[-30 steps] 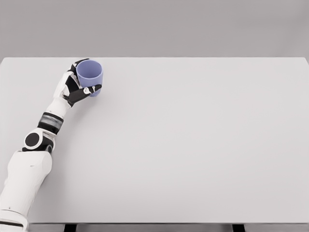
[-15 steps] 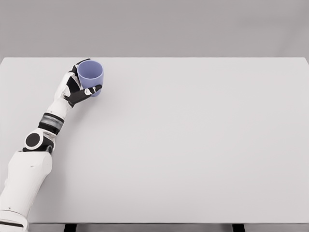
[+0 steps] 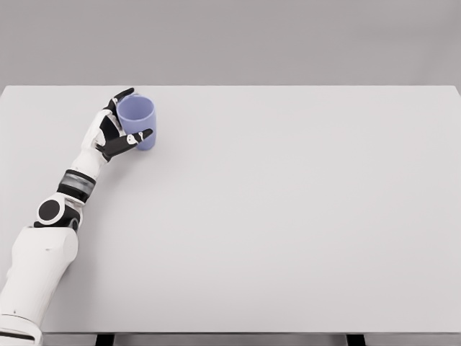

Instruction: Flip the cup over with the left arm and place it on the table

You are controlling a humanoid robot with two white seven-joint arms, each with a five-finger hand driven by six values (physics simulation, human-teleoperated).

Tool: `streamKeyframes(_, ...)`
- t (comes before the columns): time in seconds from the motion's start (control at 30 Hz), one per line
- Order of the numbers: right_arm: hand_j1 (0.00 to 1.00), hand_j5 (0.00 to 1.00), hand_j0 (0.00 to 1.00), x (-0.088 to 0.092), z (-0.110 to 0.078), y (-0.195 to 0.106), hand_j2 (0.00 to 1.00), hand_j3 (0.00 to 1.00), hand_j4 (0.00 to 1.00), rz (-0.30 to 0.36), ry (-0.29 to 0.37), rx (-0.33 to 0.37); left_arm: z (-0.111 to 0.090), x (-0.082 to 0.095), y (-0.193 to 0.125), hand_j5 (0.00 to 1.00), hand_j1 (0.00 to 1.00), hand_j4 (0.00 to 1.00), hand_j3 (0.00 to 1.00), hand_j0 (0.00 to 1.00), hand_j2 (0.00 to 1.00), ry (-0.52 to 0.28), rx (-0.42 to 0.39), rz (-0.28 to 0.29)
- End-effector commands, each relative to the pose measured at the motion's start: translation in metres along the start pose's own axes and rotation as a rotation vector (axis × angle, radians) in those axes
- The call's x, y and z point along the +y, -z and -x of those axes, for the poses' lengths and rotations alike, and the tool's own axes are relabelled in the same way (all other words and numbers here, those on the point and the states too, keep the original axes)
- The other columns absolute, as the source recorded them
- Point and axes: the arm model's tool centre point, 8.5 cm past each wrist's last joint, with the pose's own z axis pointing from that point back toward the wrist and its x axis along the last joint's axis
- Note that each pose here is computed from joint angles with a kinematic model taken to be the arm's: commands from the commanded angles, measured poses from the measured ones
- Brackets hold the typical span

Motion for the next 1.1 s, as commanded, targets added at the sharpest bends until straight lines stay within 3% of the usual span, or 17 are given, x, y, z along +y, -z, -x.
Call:
streamKeyframes(0.0,1.00,1.00,1.00,0.000,0.000,0.000,1.00,1.00,1.00,0.000,0.001,0.000,-0.001,0.001,0.000,0.88,0.88,0.88,0.88,0.88,0.88,-0.002,-0.003,-0.001)
streamKeyframes(0.5,1.00,1.00,1.00,0.000,0.000,0.000,1.00,1.00,1.00,0.000,0.001,0.000,-0.002,0.003,-0.001,0.98,0.98,0.98,0.98,0.98,0.98,0.005,-0.004,-0.001)
streamKeyframes(1.0,1.00,1.00,1.00,0.000,0.000,0.000,1.00,1.00,1.00,0.000,0.001,0.000,-0.006,0.008,-0.002,0.99,0.99,0.99,0.99,0.99,0.99,0.017,-0.014,-0.004)
streamKeyframes(1.07,1.00,1.00,1.00,0.000,0.000,0.000,1.00,1.00,1.00,0.000,0.001,0.000,-0.007,0.018,-0.007,0.99,0.99,0.99,0.99,0.99,0.99,0.032,-0.005,-0.013)
